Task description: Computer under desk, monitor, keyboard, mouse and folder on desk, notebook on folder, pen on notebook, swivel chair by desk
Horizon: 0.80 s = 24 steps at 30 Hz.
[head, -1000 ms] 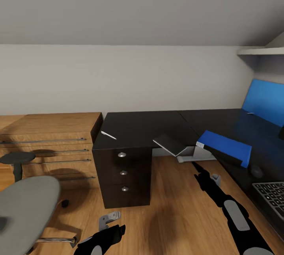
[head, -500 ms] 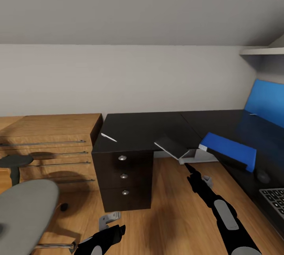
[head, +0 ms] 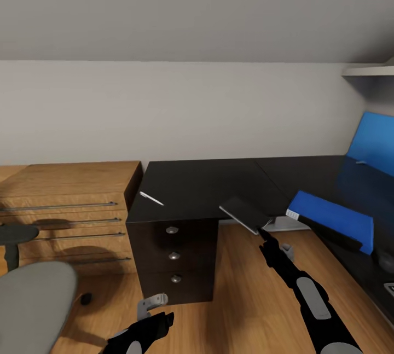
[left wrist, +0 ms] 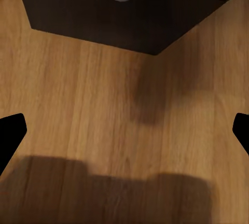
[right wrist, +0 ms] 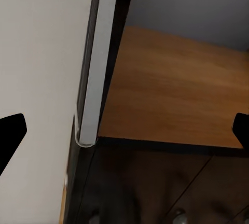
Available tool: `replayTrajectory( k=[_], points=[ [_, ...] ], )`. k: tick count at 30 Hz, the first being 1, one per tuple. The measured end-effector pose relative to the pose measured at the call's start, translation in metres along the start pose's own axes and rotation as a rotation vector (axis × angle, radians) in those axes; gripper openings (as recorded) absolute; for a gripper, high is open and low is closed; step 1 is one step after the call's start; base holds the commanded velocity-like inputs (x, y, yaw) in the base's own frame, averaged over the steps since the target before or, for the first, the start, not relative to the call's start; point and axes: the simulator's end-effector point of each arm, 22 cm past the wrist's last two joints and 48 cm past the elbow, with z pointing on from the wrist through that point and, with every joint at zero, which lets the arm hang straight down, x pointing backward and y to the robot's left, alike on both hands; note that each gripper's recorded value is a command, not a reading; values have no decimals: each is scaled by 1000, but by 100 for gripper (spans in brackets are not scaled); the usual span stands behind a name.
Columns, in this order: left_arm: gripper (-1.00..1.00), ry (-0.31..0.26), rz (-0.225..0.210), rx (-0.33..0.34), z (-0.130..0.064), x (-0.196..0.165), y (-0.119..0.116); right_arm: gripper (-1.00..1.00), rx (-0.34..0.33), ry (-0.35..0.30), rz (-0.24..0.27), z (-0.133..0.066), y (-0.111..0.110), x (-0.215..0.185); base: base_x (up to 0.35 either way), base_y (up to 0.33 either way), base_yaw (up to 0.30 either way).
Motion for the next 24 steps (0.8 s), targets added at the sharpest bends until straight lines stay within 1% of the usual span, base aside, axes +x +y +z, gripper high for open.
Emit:
replayTrajectory(
  k=[7,13,18,24],
  points=[
    [100,0,0,-1,0,0,0,100,0,0,1,0,0,0,171,55,0],
    [100,1,0,0,0,0,0,100,0,0,1,0,0,0,51,23,0],
    [100,1,-1,-1,0,0,0,100,0,1,0,0,0,1,127,100,0],
    [100,20,1,-9,3,9,3,100,-1,3,2,1,0,2,14,11,0]
  ],
)
